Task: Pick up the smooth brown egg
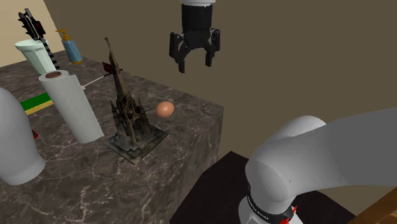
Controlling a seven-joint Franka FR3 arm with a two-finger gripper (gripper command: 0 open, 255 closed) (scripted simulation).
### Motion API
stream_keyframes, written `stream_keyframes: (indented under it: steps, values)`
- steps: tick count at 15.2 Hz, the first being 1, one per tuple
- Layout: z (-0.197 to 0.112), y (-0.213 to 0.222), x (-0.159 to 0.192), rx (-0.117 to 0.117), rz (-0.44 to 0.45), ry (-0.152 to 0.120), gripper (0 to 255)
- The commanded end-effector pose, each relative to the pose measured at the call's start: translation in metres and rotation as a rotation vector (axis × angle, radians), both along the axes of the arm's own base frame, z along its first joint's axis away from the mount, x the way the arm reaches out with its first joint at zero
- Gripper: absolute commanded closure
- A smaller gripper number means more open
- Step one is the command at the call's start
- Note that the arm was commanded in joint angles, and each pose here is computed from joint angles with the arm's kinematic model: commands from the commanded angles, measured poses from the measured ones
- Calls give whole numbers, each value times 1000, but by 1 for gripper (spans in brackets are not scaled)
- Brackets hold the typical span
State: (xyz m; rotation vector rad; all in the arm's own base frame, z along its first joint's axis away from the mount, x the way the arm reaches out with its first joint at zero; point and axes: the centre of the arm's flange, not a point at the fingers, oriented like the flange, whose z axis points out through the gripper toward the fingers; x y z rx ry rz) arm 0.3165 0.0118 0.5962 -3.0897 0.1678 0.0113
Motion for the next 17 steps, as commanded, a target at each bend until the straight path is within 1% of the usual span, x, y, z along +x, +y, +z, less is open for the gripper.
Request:
stream_keyframes:
  steps: [1, 7, 13, 17]
  values:
    - [0, 0, 0, 0, 0, 0, 0]
    - [-56, 59, 22, -78, -228, -65, 0]
    - [-115, 106, 60, -156, -455, -130, 0]
    - [-132, 107, 61, -158, -462, -132, 0]
